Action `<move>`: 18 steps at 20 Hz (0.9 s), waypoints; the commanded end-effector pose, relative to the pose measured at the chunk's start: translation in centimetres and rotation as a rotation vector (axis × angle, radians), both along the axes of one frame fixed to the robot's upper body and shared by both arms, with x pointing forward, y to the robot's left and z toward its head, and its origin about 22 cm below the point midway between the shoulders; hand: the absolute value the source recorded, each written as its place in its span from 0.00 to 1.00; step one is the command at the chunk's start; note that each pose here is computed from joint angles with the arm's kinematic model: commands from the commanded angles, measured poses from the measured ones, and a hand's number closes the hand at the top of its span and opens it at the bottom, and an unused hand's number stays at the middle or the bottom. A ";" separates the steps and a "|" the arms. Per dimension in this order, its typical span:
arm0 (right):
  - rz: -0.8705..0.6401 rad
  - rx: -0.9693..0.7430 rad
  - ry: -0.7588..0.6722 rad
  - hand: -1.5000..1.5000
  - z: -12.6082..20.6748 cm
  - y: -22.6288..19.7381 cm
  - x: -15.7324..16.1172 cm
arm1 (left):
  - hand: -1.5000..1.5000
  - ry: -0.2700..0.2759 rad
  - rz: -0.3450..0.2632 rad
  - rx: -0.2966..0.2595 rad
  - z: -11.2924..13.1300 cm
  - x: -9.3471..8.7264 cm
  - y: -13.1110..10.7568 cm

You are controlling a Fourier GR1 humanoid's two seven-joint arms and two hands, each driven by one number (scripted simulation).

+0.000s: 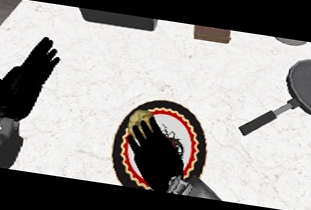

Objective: Pick the bell pepper from the plate and place it in the pan

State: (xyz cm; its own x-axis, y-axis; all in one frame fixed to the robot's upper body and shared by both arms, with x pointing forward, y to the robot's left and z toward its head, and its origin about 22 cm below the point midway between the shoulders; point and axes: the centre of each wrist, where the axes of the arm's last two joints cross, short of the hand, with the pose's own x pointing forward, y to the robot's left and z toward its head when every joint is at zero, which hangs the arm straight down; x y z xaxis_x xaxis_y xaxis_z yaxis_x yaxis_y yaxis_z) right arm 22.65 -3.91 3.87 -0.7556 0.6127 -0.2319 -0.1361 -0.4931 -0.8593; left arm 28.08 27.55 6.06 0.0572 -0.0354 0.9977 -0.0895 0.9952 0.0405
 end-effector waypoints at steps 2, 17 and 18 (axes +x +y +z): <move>0.000 0.011 0.027 0.00 -0.9 0.6 2.1 | 0.50 -0.028 0.004 0.005 1.0 0.8 -0.6; 0.104 0.047 0.051 1.00 -4.4 1.5 3.4 | 0.50 -0.025 -0.013 -0.001 0.0 1.0 -2.8; 0.097 0.092 0.059 1.00 -5.6 1.3 1.3 | 0.50 -0.003 -0.015 -0.015 1.1 0.1 -0.9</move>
State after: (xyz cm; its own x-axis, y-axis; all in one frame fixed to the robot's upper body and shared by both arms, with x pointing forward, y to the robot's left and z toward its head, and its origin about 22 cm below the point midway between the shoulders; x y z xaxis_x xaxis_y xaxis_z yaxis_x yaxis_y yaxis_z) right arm 25.04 -2.34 0.81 -0.8268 0.5387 -0.1622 -0.1001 -0.4245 -0.8999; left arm 28.16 26.65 6.02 0.0502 -0.0291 0.9983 -0.0804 0.9962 0.0331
